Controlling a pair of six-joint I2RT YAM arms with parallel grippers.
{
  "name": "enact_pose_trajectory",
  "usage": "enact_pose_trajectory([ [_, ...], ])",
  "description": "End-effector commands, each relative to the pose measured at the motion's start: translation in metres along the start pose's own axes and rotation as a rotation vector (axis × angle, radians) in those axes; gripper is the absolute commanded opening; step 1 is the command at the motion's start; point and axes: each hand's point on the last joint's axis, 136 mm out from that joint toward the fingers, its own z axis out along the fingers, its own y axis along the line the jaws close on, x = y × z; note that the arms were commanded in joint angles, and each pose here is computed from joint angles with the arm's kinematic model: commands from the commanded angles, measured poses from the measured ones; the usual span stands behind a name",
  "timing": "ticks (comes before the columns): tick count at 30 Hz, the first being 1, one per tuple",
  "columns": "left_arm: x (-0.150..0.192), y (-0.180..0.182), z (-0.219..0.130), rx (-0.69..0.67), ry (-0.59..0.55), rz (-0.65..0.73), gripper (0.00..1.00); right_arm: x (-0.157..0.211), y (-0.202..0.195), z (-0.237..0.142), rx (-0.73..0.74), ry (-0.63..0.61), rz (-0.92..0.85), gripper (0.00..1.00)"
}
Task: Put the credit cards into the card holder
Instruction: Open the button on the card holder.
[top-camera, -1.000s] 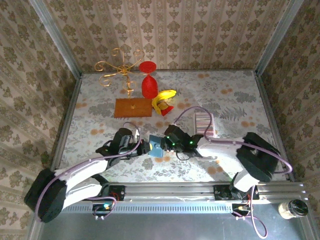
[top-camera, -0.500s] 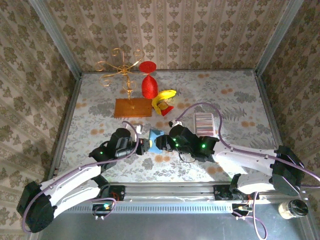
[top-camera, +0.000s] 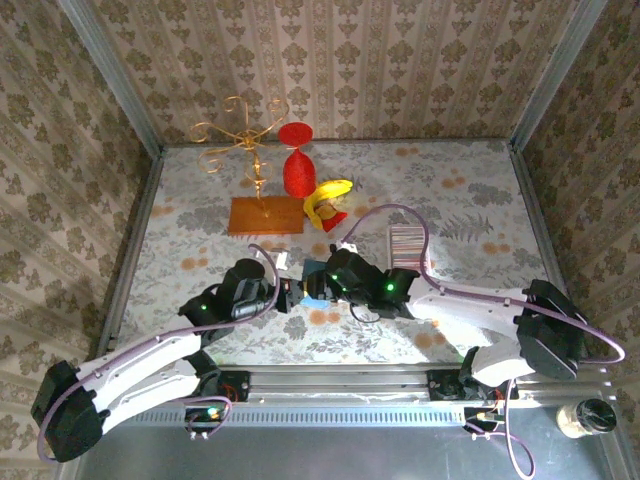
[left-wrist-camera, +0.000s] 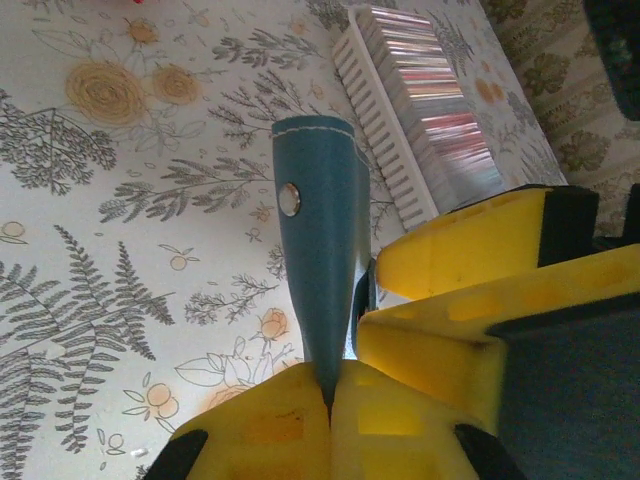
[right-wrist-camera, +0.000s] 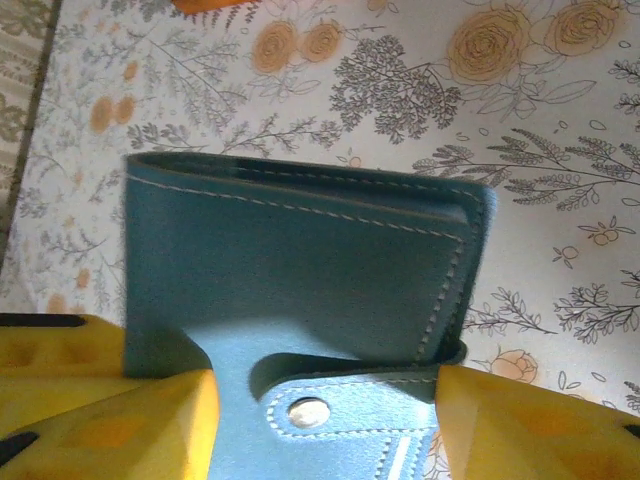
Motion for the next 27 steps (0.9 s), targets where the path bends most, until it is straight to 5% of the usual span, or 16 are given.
enact_pose_trajectory([
  [1, -0.026, -0.019, -0.012, 0.042, -0.101, 0.009, 0.00, 0.002, -0.022, 0.005, 0.100, -0.004, 0.005, 0.57],
  [11, -0.024, -0.008, -0.015, 0.010, -0.125, -0.017, 0.00, 0.020, -0.094, 0.000, 0.296, -0.031, 0.084, 0.37],
  [15, -0.019, -0.002, -0.012, -0.006, -0.113, -0.029, 0.00, 0.013, -0.097, -0.011, 0.277, -0.057, 0.108, 0.38],
  [27, -0.004, 0.002, -0.006, 0.014, -0.075, -0.085, 0.00, -0.013, -0.022, -0.043, -0.181, -0.173, 0.045, 0.59],
])
